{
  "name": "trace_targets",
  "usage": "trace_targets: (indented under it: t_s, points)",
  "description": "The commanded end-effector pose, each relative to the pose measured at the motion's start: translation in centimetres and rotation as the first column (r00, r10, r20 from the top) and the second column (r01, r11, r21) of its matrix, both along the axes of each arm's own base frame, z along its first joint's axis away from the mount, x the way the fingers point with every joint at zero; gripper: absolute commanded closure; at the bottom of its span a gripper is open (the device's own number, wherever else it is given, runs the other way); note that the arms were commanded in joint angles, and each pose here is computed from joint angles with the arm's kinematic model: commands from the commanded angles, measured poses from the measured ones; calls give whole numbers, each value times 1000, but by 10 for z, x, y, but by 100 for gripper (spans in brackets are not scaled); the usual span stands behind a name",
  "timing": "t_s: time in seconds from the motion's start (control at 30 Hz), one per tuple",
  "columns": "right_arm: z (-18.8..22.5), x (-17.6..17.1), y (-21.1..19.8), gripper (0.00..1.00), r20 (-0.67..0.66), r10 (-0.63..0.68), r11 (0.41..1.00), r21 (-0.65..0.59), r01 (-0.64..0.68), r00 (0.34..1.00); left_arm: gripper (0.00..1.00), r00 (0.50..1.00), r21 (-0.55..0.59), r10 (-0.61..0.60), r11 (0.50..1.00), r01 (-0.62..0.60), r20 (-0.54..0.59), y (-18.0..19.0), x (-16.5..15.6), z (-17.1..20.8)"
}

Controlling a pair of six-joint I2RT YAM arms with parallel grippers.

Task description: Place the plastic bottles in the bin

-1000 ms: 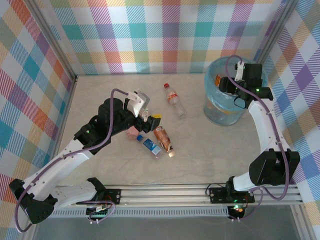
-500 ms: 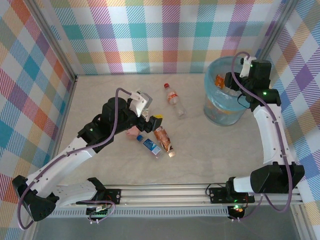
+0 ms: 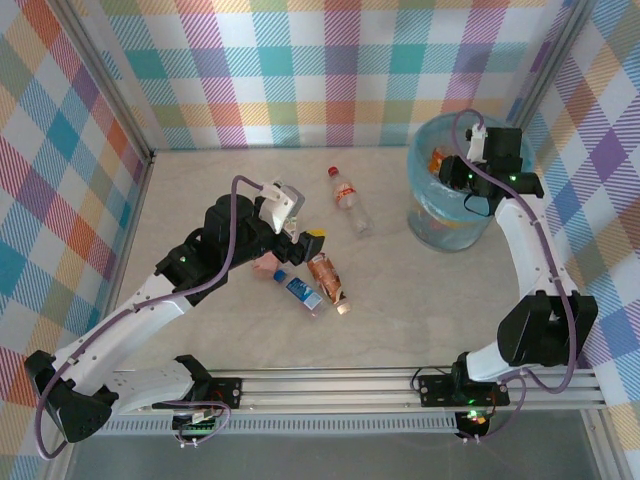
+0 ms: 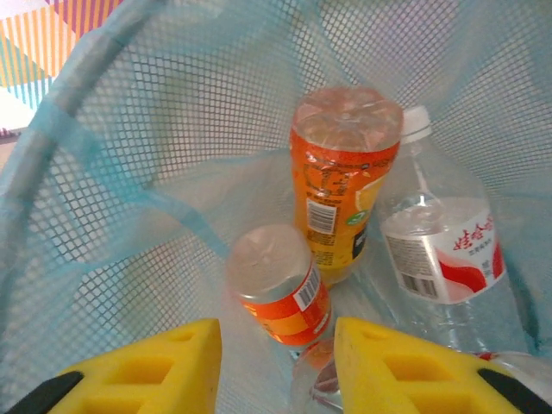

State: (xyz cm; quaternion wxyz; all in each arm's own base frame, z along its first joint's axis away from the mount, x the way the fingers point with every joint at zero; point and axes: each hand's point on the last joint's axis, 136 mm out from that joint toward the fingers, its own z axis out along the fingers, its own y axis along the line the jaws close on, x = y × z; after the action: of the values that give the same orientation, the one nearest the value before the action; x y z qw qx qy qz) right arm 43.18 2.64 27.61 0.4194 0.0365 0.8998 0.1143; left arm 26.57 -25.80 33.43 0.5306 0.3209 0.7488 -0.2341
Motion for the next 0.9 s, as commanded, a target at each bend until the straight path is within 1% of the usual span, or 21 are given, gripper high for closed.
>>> trace_targets:
  t_s: [0.0,0.13,0.2,0.23,0.27,0.33,0.37,0.43,0.5,0.7,0.77,0.87]
  points:
    - [-11,-4,8,59,-72,29,998,62,-25,997,5,1000,-18,12,1000,-12,9,0,-1,4]
    - [0,-5,10,56,-57,37,997,77,-32,998,5,999,-13,33,999,-32,9,3,1,3]
    - [14,-7,9,49,-32,28,997,76,-25,999,5,998,-16,60,998,-60,12,6,5,4]
    - [21,-8,9,46,-20,21,997,76,-20,1000,5,997,1,77,997,-77,-2,10,5,0]
    - [31,-9,8,42,2,13,997,77,-13,1000,5,995,10,101,995,-101,-7,14,7,-1]
    - [50,-14,7,39,46,-2,997,83,-2,999,5,986,22,164,986,-164,-9,23,13,-1]
    - [60,-18,7,38,71,-8,996,89,1,997,5,979,32,205,978,-204,-9,29,16,-2]
    - [77,-25,7,31,115,-20,995,98,9,993,5,959,57,283,958,-281,-16,40,23,-6]
    - [92,-35,7,28,157,-28,995,103,12,987,4,934,87,357,932,-353,-31,51,30,-12]
    - [125,-67,15,28,263,-22,992,129,-13,964,3,861,150,493,867,-475,-128,74,46,-33]
    - [134,-78,25,30,297,4,990,136,-47,955,3,820,171,544,838,-519,-176,84,54,-43]
    - [144,-92,45,31,334,64,984,138,-116,941,3,735,213,618,786,-580,-278,103,66,-65]
